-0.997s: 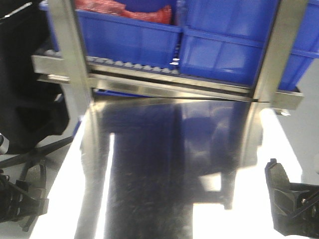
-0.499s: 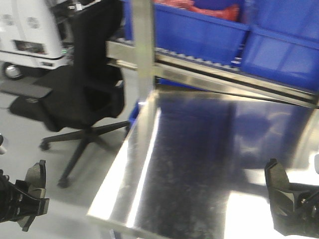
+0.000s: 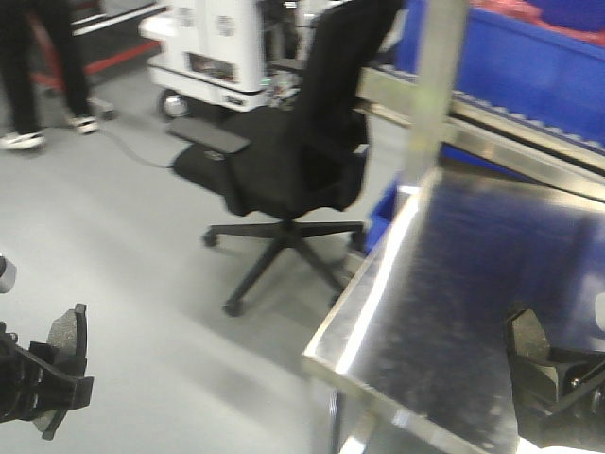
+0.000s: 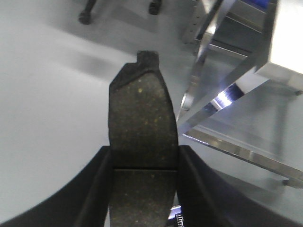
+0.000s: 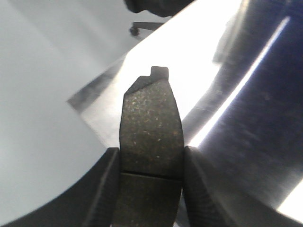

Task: Move and align brake pads A on conveyor
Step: 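Back away and turn the base from the steel table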

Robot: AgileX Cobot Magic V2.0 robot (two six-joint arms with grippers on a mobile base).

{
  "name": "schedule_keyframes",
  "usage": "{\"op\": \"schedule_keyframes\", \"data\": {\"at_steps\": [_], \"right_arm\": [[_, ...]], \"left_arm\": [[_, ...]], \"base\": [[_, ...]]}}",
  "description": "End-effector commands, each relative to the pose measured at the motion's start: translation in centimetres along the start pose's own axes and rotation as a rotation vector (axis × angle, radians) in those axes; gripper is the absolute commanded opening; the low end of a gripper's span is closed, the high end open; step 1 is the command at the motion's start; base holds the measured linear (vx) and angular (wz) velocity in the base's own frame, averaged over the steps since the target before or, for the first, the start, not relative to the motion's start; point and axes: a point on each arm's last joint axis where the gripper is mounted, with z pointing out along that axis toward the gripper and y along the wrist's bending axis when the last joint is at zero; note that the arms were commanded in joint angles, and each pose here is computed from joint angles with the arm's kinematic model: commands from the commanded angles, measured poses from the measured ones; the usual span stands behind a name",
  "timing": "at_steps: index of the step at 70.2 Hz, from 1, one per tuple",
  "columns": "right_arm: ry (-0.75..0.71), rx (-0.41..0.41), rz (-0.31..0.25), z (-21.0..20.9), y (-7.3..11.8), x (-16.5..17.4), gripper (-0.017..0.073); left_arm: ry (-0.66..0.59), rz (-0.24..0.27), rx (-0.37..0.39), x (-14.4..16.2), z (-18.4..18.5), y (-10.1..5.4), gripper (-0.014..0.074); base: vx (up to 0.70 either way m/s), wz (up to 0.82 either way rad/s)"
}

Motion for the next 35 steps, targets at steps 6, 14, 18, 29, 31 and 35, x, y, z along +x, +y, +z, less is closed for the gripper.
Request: {"op": "schedule_keyframes", "data": {"at_steps": [6, 14, 18, 29, 31, 35], "right_arm": [[-0.116, -0.007, -0.015, -0.55, 0.16, -1.63, -0.0001], [-0.116, -0.007, -0.015, -0.55, 0.16, -1.63, -0.0001], [-0.115, -0.007, -0.015, -0.55, 0.16, -1.62, -0.0001], [-0.113, -0.007, -0.015, -0.55, 0.16, -1.61, -0.0001], [-0.113, -0.007, -0.015, -0.55, 0.16, -1.61, -0.0001], [-0.111, -0.007, -0.015, -0.54, 0.16, -1.59, -0.0001]], "left_arm": [[-0.095, -0.001, 0.028, -1.18, -0.81, -0.41, 0.0073], [-0.095, -0.001, 0.028, -1.18, -0.81, -0.41, 0.0073], [-0.095, -0.001, 0.028, -1.18, -0.81, -0.41, 0.0073], [-0.095, -0.001, 0.028, -1.18, -0.81, -0.41, 0.0073], [-0.095, -0.001, 0.028, -1.18, -0.81, -0.41, 0.0073], [-0.095, -0.001, 0.028, -1.18, -0.81, -0.41, 0.0073]], "base": [[-0.1, 0.57], [-0.09, 0.58], [-0.08, 0.6], [-0.06, 0.6], [-0.05, 0.62], [-0.04, 0.63]]}}
